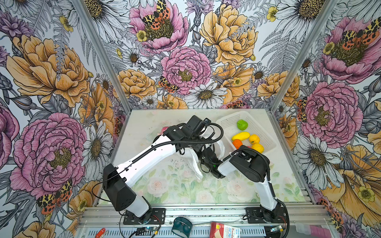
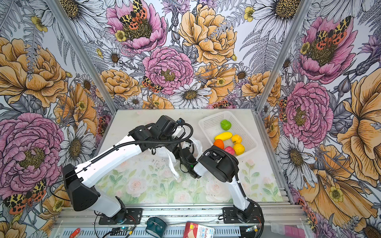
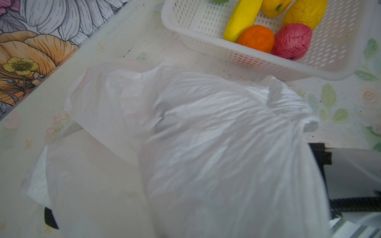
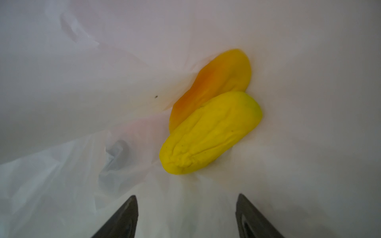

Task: Untie the knot of the plastic bag and take out the fruit
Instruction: 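Lower the right gripper into the bag toward the long yellow fruit, then push the right gripper deeper into the bag while the left gripper pulls the bag rim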

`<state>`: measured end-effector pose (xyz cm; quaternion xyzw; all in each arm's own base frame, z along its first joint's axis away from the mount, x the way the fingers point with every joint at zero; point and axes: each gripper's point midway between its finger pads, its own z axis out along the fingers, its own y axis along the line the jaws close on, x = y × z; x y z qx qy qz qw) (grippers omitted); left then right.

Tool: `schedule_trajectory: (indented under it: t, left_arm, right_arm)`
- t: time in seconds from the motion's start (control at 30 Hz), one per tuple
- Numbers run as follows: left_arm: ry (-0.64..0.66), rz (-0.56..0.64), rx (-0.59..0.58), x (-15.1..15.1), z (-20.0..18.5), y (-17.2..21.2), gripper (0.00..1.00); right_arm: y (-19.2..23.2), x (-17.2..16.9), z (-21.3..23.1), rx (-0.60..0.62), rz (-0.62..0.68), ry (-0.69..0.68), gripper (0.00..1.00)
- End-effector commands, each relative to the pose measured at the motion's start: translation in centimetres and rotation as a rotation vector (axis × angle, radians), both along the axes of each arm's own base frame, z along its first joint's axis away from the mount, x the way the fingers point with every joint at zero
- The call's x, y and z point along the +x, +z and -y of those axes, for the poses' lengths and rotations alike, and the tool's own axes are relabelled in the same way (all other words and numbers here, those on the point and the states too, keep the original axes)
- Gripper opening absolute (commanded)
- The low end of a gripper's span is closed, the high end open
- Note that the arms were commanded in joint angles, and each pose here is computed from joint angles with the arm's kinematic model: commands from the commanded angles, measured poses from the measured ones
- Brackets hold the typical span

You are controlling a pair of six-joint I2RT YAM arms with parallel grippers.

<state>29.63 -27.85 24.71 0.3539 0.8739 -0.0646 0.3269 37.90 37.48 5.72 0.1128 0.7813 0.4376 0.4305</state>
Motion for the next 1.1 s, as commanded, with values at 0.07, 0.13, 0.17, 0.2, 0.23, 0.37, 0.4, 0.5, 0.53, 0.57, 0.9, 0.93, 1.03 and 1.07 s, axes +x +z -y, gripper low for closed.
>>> schedule_trajectory:
  t: [0.07, 0.13, 0.17, 0.2, 0.23, 0.37, 0.4, 0.5, 0.53, 0.57, 0.9, 0.93, 1.03, 1.07]
  left_arm:
    - [-0.109, 0.018, -0.057, -2.0, 1.8, 1.5, 0.0]
    - [-0.147, 0.013, -0.069, -2.8, 2.4, 1.6, 0.0]
    - [-0.161, 0.014, -0.077, -3.2, 2.7, 1.8, 0.0]
    - [-0.177, 0.012, -0.08, -3.6, 2.9, 1.8, 0.0]
    - [-0.185, 0.014, -0.087, -3.8, 3.0, 1.9, 0.0]
    - [-0.213, 0.017, -0.112, -4.4, 3.3, 2.5, 0.0]
    - [-0.226, 0.016, -0.121, -4.7, 3.5, 2.7, 0.0]
    - [-0.235, 0.019, -0.13, -5.0, 3.4, 3.0, 0.0]
    - [-0.233, 0.023, -0.128, -4.9, 3.4, 3.0, 0.0]
    - [-0.229, 0.027, -0.125, -4.8, 3.3, 3.1, 0.0]
    - [-0.014, 0.085, 0.007, -0.2, -0.5, 1.0, 0.0]
    - [-0.001, 0.091, 0.027, 0.1, -0.7, 0.7, 0.0]
    - [0.012, 0.101, 0.063, 0.4, -1.0, 0.2, 0.0]
    - [0.015, 0.105, 0.074, 0.5, -1.1, 0.1, 0.0]
  right_arm:
    - [-1.0, 1.2, -1.4, 0.077, -0.02, 0.0, 0.79]
    - [-1.5, 1.9, -1.5, 0.084, -0.026, -0.014, 0.79]
    - [-1.8, 2.2, -1.4, 0.083, -0.031, -0.021, 0.79]
    - [-2.3, 2.6, -1.3, 0.081, -0.044, -0.03, 0.79]
    - [-2.8, 2.8, -1.1, 0.082, -0.055, -0.041, 0.79]
    - [-3.9, 3.1, 0.0, 0.059, -0.076, -0.091, 0.79]
    - [-4.1, 3.1, 0.2, 0.046, -0.082, -0.102, 0.79]
    - [-4.5, 3.3, 0.6, 0.028, -0.092, -0.118, 0.79]
    - [-4.7, 3.4, 0.6, 0.028, -0.095, -0.118, 0.78]
    - [-5.0, 3.3, 0.6, 0.025, -0.101, -0.114, 0.76]
    - [-3.0, 3.2, 3.5, 0.042, -0.047, -0.127, 0.35]
    - [-2.3, 3.0, 3.9, 0.043, -0.03, -0.125, 0.33]
    - [-0.5, 2.3, 5.0, 0.039, 0.009, -0.118, 0.26]
    - [0.0, 2.0, 5.4, 0.035, 0.023, -0.117, 0.25]
